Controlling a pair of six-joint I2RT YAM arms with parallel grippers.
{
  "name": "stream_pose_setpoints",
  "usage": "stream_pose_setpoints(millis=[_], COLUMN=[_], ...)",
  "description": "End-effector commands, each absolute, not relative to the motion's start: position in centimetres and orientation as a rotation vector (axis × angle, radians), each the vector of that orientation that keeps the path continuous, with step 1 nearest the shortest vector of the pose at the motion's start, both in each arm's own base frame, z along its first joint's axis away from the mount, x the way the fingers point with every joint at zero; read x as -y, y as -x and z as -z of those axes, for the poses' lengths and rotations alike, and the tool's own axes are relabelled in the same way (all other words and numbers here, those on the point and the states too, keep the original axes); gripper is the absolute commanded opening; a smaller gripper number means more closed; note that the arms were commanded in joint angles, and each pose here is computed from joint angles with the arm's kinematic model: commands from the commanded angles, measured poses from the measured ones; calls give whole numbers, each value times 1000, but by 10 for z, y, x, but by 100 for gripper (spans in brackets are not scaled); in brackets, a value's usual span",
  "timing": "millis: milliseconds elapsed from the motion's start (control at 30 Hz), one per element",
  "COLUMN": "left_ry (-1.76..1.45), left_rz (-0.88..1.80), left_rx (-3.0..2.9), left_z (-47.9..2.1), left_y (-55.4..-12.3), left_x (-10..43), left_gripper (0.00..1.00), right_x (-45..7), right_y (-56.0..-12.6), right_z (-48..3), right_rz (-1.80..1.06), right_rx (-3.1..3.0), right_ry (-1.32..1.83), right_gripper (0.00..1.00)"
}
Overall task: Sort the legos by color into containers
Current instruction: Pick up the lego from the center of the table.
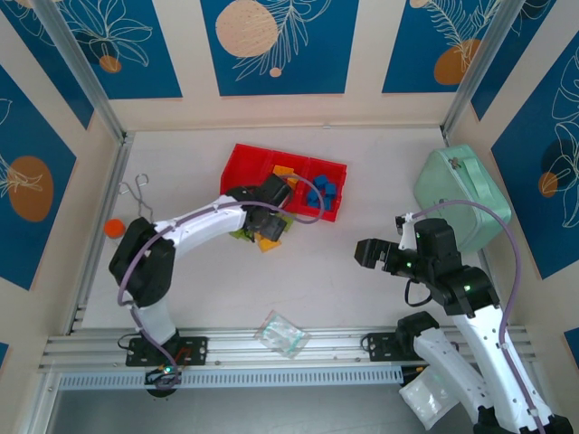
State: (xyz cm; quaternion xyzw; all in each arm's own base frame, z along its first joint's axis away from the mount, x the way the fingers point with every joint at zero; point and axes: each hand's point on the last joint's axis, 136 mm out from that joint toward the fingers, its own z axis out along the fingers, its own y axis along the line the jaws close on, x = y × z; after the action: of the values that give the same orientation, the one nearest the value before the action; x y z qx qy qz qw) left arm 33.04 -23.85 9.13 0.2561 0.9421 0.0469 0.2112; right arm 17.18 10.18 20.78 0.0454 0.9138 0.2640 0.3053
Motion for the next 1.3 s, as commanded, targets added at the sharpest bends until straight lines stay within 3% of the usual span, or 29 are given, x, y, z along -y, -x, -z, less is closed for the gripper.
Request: stream_pose_setpoints(millis=[0,267,633,833,1267], left_ry=[-693,-602,-639,-656,-699], left_rz=[-188,-181,-116,-88,31], left_rx=[-2651,-2740,-2791,-2804,-2815], left_z=[-82,-59,-38,-34,-42], left_y=[-332,-342,-341,-338,-325], left_x=[225,206,215,218,227], left_gripper=[74,62,57,58,70], right_x=[-102,-102,-102,-102,-104], right_y=[-172,-172,-173,-173,-175], right_z=[-205,-205,-204,-203,-199], right_rz=[-690,-685,-681,-678,-680], right_rx=[-2420,-2423,-2427,-2431,-2454], right_ry=[-114,-113,-113,-114,-114], right_gripper=[99,99,99,99,99])
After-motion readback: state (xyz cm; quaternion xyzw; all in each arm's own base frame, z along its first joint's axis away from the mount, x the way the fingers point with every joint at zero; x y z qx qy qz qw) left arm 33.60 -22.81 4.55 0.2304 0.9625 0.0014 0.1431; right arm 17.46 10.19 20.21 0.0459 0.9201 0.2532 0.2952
